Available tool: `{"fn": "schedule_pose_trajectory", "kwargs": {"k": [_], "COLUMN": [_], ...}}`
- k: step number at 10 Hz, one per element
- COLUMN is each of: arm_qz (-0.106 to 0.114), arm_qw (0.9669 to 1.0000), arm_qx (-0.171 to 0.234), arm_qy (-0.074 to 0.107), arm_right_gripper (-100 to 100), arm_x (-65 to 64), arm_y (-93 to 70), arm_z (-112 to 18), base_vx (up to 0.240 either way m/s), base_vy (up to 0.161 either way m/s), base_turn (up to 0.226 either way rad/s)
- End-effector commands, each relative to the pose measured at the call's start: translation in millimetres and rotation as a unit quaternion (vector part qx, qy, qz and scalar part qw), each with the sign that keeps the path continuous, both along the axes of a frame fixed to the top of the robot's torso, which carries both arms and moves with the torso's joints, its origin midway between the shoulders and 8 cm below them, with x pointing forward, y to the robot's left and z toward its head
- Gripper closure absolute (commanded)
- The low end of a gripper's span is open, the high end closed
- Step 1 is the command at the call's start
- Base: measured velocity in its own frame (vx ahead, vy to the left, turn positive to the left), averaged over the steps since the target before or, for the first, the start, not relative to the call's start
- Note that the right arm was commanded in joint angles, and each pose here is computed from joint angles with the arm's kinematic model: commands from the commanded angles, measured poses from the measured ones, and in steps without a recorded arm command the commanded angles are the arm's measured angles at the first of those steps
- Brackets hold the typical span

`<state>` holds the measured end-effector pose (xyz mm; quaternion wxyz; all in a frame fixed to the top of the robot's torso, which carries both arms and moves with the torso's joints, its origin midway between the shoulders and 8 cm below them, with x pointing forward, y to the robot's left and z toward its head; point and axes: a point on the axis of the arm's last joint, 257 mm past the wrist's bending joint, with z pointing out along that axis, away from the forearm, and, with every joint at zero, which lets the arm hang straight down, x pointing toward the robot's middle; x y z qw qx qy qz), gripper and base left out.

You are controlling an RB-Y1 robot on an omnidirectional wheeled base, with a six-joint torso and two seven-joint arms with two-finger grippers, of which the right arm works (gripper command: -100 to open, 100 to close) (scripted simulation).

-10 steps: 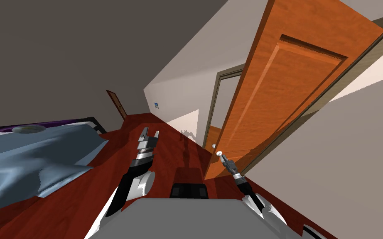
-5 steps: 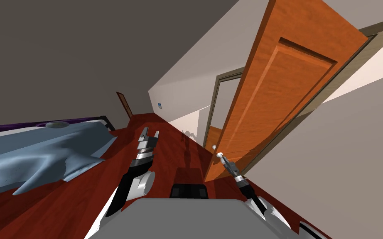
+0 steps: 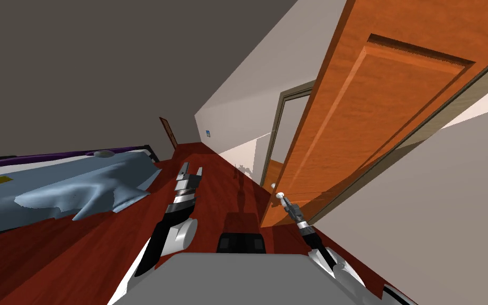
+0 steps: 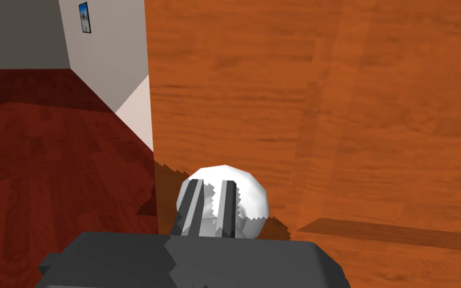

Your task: Pull the door open

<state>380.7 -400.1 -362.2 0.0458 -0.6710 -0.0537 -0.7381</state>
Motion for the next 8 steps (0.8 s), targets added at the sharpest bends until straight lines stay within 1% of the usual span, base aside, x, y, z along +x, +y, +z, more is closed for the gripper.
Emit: {"fn": "schedule_pose_trajectory", "kwargs": {"k": [1,3,4,5,6,8], "arm_qz": [-0.016,-0.036,-0.042,-0.054,-0.046,-0.047], "arm_qw": [0.9998,0.9993,0.9991,0.9985,0.9989,0.9987], "arm_qx": [-0.003,-0.005,-0.005,-0.006,0.0,0.001], "arm_qy": [0.009,0.004,0.003,0.0,0.007,0.016], "arm_right_gripper": [100,100,100,100,-100,-100], "arm_x": [-0.5,6.4,8.1,11.9,4.8,-1.2], "arm_y": [-2.8,-5.3,-5.9,-7.5,-11.4,-15.7], "arm_z": [-7.8,-6.8,-6.6,-6.2,-8.2,-13.3], "base_vx": [-0.156,-0.177,-0.162,-0.176,-0.21,-0.154], "base_vy": [-0.087,-0.095,-0.097,-0.093,0.011,0.078], "base_turn": [0.25,0.245,0.204,0.244,0.026,-0.107]}}
